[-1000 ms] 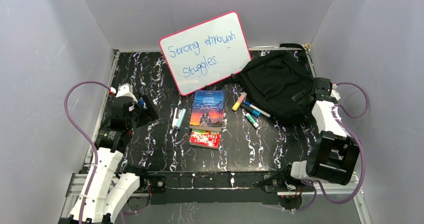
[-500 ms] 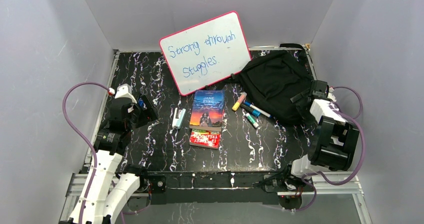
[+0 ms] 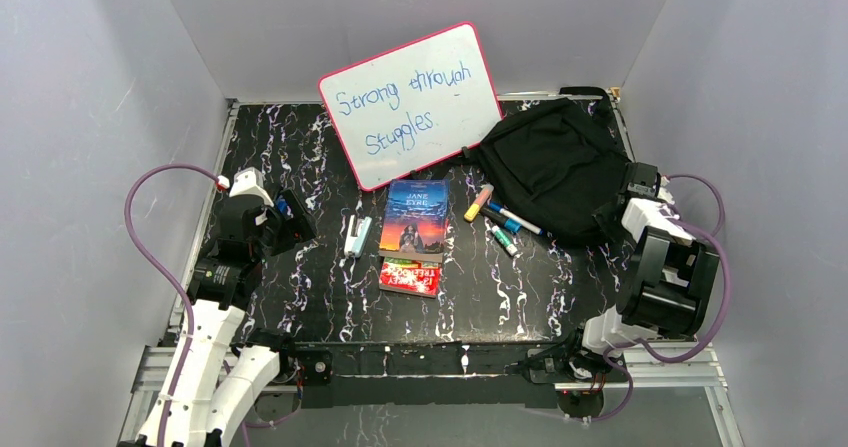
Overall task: Pack the student bag
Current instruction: Pick up the student bag at the center of the board.
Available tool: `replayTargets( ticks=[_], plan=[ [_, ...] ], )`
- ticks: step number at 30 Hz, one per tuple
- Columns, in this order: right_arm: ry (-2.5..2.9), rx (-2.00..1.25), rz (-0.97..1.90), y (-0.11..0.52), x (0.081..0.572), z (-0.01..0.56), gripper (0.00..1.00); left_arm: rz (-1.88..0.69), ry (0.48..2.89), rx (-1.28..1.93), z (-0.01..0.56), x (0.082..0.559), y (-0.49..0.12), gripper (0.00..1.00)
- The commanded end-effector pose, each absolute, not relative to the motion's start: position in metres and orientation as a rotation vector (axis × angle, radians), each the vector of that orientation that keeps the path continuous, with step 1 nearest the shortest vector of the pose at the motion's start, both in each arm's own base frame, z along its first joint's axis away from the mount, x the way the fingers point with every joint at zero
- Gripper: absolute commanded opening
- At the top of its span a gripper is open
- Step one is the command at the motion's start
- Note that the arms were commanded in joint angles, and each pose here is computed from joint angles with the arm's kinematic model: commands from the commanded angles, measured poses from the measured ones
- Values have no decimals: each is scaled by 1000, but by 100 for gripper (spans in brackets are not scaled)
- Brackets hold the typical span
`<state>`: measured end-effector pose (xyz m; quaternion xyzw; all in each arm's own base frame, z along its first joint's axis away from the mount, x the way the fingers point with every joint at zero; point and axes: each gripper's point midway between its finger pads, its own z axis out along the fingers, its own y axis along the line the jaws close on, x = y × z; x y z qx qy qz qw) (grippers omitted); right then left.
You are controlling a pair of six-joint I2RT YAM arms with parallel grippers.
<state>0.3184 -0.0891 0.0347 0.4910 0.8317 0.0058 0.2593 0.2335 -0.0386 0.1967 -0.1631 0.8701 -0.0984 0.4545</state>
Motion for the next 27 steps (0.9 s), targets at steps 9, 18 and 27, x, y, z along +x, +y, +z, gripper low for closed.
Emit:
replayTargets(
  ticks=[9, 18, 27],
  plan=[
    [1936, 1026, 131, -101, 371, 199, 0, -236, 2148, -394, 196, 238, -38, 85],
    [1746, 793, 297, -82, 393, 322, 0, -240, 2153, -392, 195, 239, -39, 85],
    [1549, 561, 372, -64, 394, 448, 0, -241, 2150, -392, 195, 238, -38, 85]
  ],
)
